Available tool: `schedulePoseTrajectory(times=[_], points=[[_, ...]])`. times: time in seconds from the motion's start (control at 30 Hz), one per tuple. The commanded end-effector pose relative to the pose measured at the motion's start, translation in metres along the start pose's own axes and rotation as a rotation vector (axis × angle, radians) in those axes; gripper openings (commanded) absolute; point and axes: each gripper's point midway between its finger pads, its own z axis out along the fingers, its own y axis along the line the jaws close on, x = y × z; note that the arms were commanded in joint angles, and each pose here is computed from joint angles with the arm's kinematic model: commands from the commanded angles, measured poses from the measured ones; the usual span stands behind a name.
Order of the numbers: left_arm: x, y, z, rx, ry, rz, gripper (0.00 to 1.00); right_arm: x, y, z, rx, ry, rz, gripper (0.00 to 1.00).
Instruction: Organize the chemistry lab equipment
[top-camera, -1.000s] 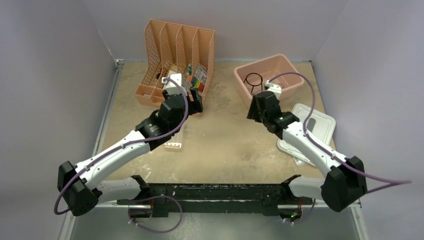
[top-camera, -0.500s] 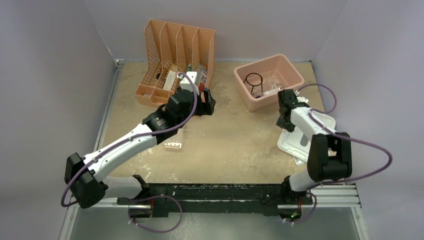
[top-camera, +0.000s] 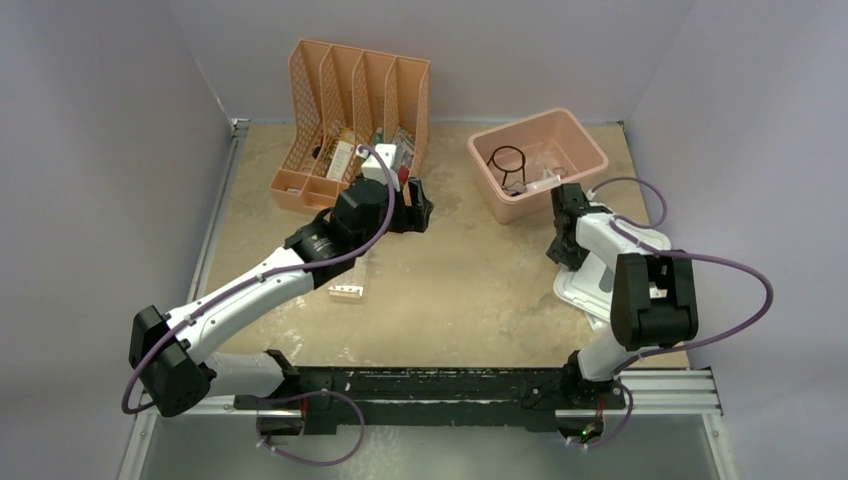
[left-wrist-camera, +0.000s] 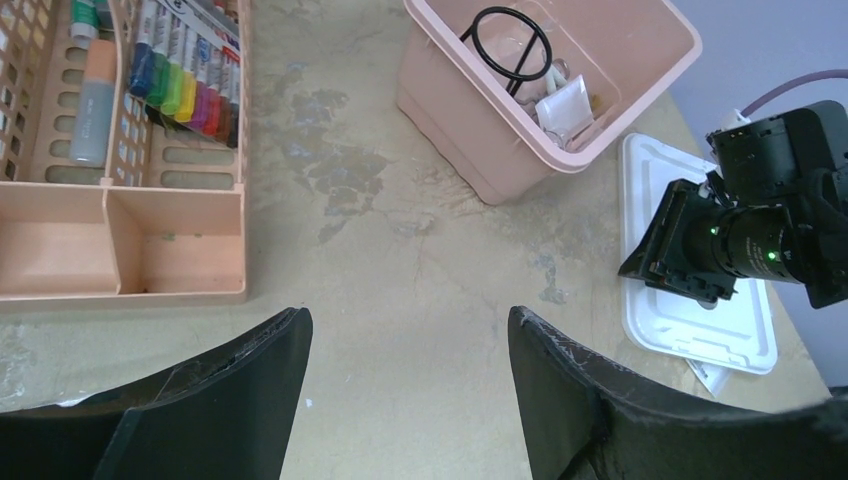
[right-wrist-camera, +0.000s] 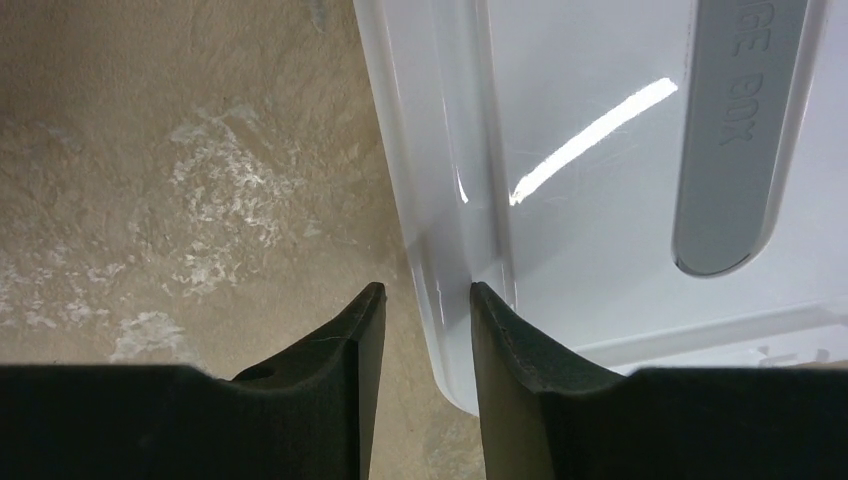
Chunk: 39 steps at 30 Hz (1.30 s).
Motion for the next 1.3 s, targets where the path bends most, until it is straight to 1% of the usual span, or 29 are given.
schedulePoseTrajectory(times=[0.0,0.13,0.27,0.33,0.37,0.43,0.5,0.57,0.63,0.8,0.97,1.13,1.27], points=[[-0.015,-0.02,-0.003,0.096,-0.025,0.005,0.7,0.011,0.002,0.008,-0.01,0.03,0.056,0.38],[-0.008,-0.032,0.0,0.154,0.012,0.013,0.7,0.012,0.0,0.011,0.001,0.021,0.068,0.37],[-0.004,-0.036,0.005,0.166,0.03,0.011,0.69,0.011,-0.004,0.012,0.026,0.011,0.074,0.42],[-0.004,-0.036,0.007,0.167,0.03,0.009,0.69,0.012,0.0,0.014,0.006,0.017,0.071,0.4],[-0.004,-0.037,0.008,0.168,0.032,0.006,0.69,0.014,0.003,0.016,-0.01,0.023,0.07,0.36],[-0.001,-0.038,0.012,0.168,0.035,-0.002,0.69,0.014,0.008,0.017,-0.034,0.022,0.079,0.25],[0.001,-0.039,0.015,0.17,0.038,-0.015,0.69,0.008,0.01,0.014,-0.045,-0.003,0.104,0.13],[0.004,-0.043,0.018,0.181,0.044,-0.028,0.68,-0.002,0.01,0.008,-0.054,-0.046,0.129,0.08],[0.007,-0.046,0.022,0.191,0.049,-0.044,0.68,-0.015,0.01,-0.001,-0.068,-0.092,0.151,0.06],[0.015,-0.057,0.035,0.229,0.07,-0.076,0.68,-0.048,0.006,-0.038,-0.105,-0.199,0.203,0.04],[0.022,-0.079,0.054,0.3,0.096,-0.136,0.68,-0.064,-0.005,-0.073,-0.14,-0.265,0.265,0.0],[0.035,-0.1,0.072,0.363,0.122,-0.217,0.68,-0.067,-0.007,-0.099,-0.215,-0.286,0.311,0.0],[0.039,-0.122,0.086,0.431,0.121,-0.303,0.7,-0.064,-0.004,-0.117,-0.289,-0.269,0.349,0.0]])
